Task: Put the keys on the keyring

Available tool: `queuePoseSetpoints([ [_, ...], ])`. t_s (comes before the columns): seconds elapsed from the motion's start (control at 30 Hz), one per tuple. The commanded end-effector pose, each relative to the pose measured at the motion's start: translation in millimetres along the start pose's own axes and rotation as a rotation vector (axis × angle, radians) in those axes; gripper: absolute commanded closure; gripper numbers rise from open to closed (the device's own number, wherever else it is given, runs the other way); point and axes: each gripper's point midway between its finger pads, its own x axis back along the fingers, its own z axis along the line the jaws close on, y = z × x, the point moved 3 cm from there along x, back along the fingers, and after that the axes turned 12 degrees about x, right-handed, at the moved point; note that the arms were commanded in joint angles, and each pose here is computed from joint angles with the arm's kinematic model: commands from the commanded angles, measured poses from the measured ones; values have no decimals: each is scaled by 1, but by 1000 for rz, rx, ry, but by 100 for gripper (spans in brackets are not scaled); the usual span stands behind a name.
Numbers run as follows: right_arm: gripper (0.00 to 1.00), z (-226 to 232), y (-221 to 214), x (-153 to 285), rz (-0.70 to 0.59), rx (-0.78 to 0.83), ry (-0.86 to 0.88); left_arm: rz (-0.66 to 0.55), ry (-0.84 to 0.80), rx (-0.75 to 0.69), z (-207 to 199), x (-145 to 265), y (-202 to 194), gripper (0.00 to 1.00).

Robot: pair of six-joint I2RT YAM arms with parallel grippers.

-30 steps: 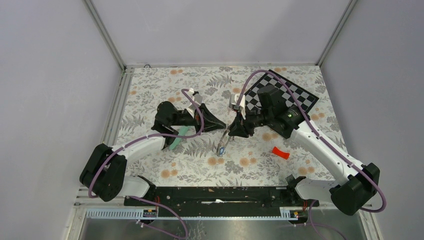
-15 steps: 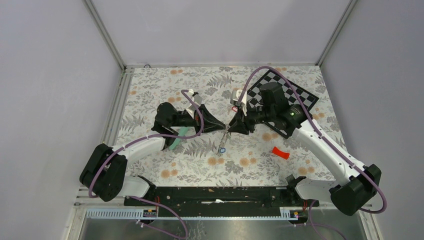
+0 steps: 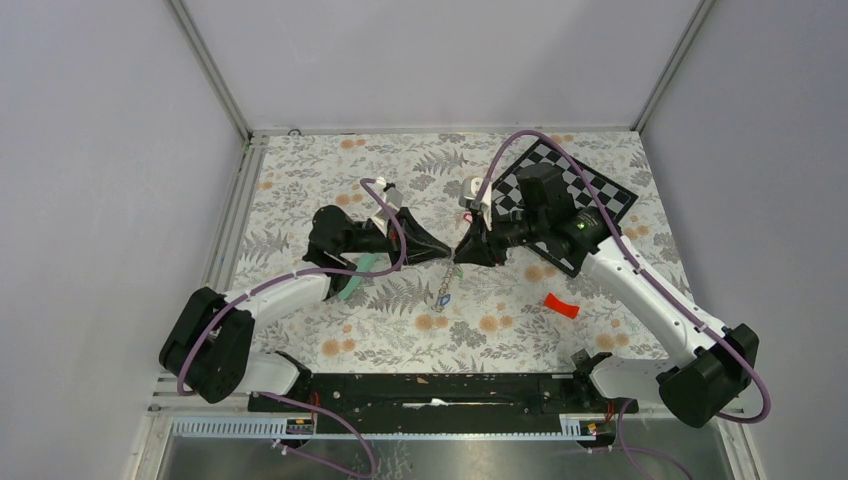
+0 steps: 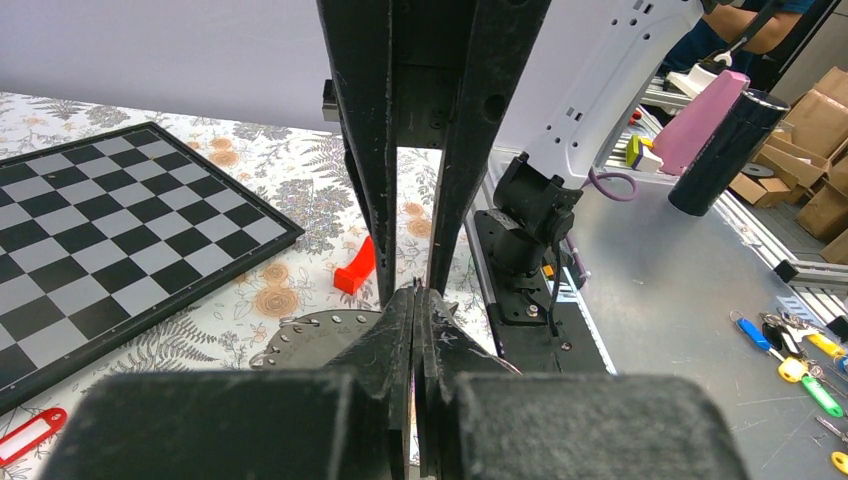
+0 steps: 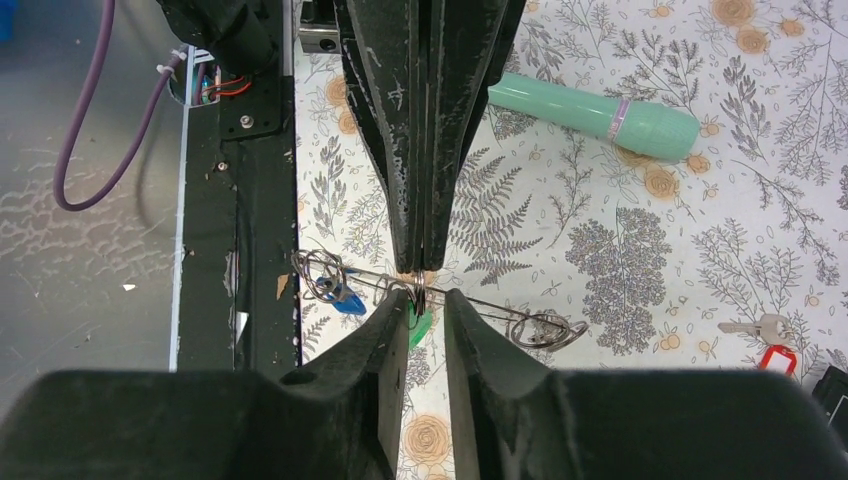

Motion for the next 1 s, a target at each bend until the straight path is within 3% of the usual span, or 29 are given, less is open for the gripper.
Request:
queuePoseSetpoints([
  [0.0,78,-4,12,-2,-53,12,10,-54,-4,-78,-5,0,16,100],
  [0.2,100,-4,13,-3,-63,17,25,-55,-1,-78,-5,0,16,100],
  [0.43,100,-9,7,8,35,75,-26,-25,24,-136,3,2,19,99],
  [0.57,100,-12,3,11,125,68,-34,114,57,-203,22,1,16,66],
  [0.7,100,-13,0,12,192,47,-29,198,55,-246,30,-1,18,48],
  [0.97,100,-19,1,12,238,43,-45,229,9,-244,30,-11,12,47],
])
